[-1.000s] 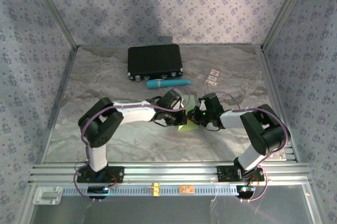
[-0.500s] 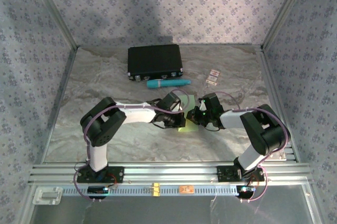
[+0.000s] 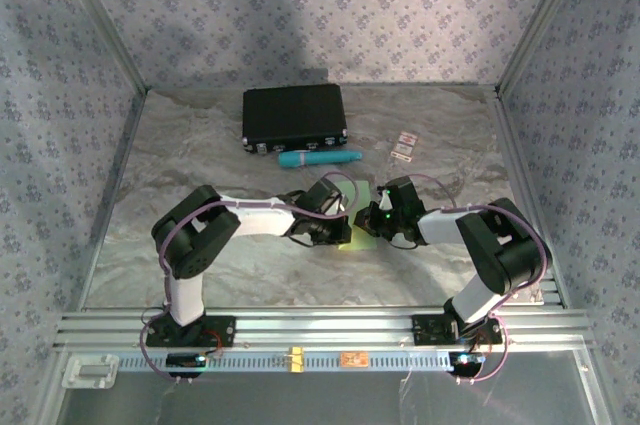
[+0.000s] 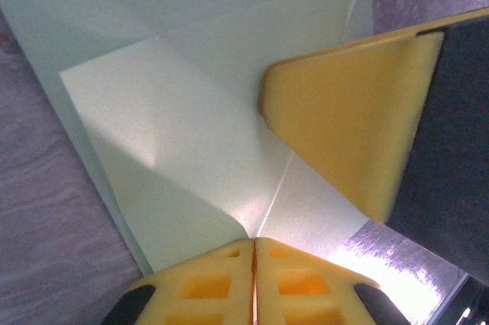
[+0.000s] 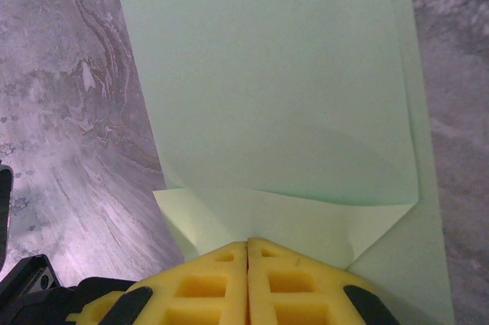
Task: Fold a paper plane with a square sheet of paper (pick it up from the middle)
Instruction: Fold the triangle a second time at the center of the table.
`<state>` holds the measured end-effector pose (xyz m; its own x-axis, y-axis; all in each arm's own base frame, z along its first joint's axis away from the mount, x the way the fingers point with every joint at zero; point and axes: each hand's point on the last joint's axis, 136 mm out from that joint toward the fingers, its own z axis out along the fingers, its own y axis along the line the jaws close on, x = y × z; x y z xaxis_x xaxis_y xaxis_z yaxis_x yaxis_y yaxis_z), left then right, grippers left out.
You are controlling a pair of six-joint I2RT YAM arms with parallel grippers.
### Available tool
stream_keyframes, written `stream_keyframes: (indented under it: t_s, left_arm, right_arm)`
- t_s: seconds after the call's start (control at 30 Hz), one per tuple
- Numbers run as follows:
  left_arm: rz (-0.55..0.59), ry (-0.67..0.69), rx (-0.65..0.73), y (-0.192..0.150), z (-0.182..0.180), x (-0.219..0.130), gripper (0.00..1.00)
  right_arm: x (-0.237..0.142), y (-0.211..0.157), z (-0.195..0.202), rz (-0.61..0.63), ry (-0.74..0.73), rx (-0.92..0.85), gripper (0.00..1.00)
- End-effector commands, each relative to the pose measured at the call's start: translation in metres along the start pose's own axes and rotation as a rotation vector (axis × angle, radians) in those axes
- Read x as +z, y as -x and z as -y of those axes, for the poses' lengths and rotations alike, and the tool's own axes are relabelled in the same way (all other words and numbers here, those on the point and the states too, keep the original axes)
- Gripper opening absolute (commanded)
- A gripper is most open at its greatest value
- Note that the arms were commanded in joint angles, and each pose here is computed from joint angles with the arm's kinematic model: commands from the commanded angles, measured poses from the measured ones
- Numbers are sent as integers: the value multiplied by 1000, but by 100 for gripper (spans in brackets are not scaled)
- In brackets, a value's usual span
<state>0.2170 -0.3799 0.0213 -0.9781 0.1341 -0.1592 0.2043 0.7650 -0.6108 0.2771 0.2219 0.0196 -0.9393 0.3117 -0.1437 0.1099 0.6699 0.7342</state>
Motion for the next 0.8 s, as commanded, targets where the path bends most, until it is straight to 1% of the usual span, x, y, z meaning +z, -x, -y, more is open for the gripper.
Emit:
stream_keyframes:
  t_s: [0.0, 0.2, 0.43, 0.57, 0.77]
  left_arm:
    - [-34, 54, -8, -20, -13, -1, 9]
    - [-32, 108, 9, -30, -25, -10, 9]
    - [-26, 137, 19, -39, -35, -17, 9]
    - [-4, 140, 45, -37, -31, -24, 9]
    - [38, 100, 73, -28, -15, -36, 9]
  right_arm:
    - [0, -17, 35, -41, -111, 44, 8]
    - [1, -18, 37, -43, -115, 46, 8]
    - [0, -17, 35, -42, -109, 45, 8]
    - [0, -17, 35, -40, -107, 46, 8]
    - [0, -17, 35, -40, -109, 48, 8]
